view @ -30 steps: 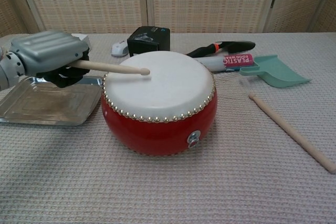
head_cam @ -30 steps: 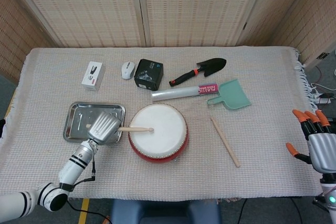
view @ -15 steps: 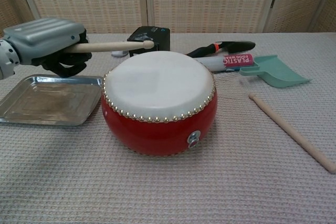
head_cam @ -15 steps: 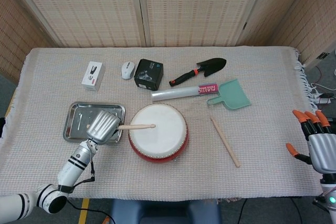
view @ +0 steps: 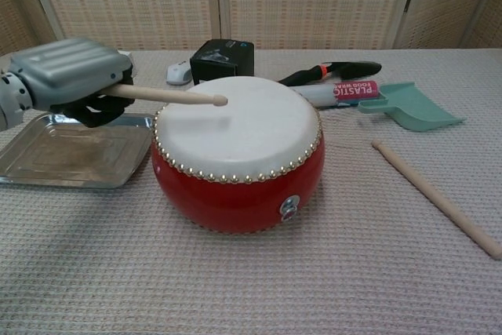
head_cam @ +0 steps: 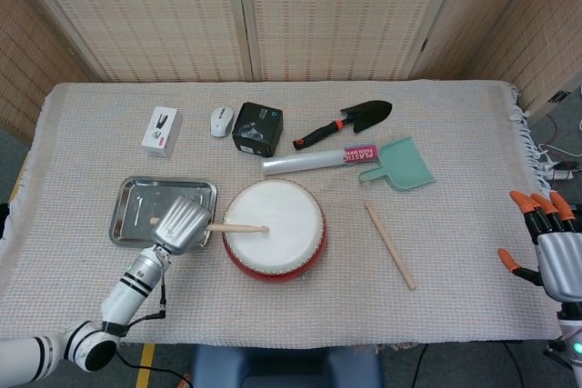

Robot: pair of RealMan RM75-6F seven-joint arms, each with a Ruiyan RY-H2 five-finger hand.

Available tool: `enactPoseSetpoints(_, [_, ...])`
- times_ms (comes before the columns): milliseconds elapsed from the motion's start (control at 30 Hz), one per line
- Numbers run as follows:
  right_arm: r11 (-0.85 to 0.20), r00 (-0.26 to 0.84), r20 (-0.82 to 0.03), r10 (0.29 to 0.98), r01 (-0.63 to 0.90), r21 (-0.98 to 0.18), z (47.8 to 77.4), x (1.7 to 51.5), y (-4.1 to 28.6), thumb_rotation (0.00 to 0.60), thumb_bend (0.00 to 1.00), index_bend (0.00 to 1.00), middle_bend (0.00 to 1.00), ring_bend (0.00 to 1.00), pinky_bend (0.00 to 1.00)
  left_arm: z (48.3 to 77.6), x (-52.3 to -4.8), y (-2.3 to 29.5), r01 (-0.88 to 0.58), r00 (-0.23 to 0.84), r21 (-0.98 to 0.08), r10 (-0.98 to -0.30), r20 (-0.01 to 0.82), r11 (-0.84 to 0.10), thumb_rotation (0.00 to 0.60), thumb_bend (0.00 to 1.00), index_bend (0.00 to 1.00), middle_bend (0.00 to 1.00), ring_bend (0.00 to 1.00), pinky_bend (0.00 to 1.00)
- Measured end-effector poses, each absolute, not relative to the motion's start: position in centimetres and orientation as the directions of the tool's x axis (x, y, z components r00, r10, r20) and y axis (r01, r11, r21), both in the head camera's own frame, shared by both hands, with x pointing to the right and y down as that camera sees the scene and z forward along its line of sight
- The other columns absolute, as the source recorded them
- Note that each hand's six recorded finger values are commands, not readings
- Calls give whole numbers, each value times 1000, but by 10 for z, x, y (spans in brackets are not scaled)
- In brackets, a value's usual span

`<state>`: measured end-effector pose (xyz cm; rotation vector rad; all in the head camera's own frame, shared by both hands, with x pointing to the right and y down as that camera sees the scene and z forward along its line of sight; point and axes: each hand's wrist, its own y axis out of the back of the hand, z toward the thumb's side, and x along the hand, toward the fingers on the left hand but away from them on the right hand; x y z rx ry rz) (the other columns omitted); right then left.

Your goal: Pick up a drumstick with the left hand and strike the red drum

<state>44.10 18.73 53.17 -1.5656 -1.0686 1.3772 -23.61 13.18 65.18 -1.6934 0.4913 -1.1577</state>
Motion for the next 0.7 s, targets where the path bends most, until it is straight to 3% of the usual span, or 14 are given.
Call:
enactPoseSetpoints(167, [-346, 61, -341, 938, 97, -933, 533, 441, 186, 600, 247, 91, 132, 0, 33, 643, -241, 125, 80, 452, -880, -770, 451, -468, 600, 594, 1000, 1000, 1000, 1000])
enactPoseSetpoints(500, [-348, 57, -344, 937, 96, -933, 534, 441, 186, 600, 247, 91, 132, 0, 33, 669, -241, 141, 328, 467, -851, -713, 523, -410, 600, 594, 1000, 1000, 1000, 1000])
enactPoseSetpoints(700, [-347, 59, -343, 937, 94, -933, 533, 440, 186, 600, 247, 91, 132, 0, 33, 657, -241, 132, 186, 457, -862, -735, 500, -471, 600, 594, 1000, 1000, 1000, 1000])
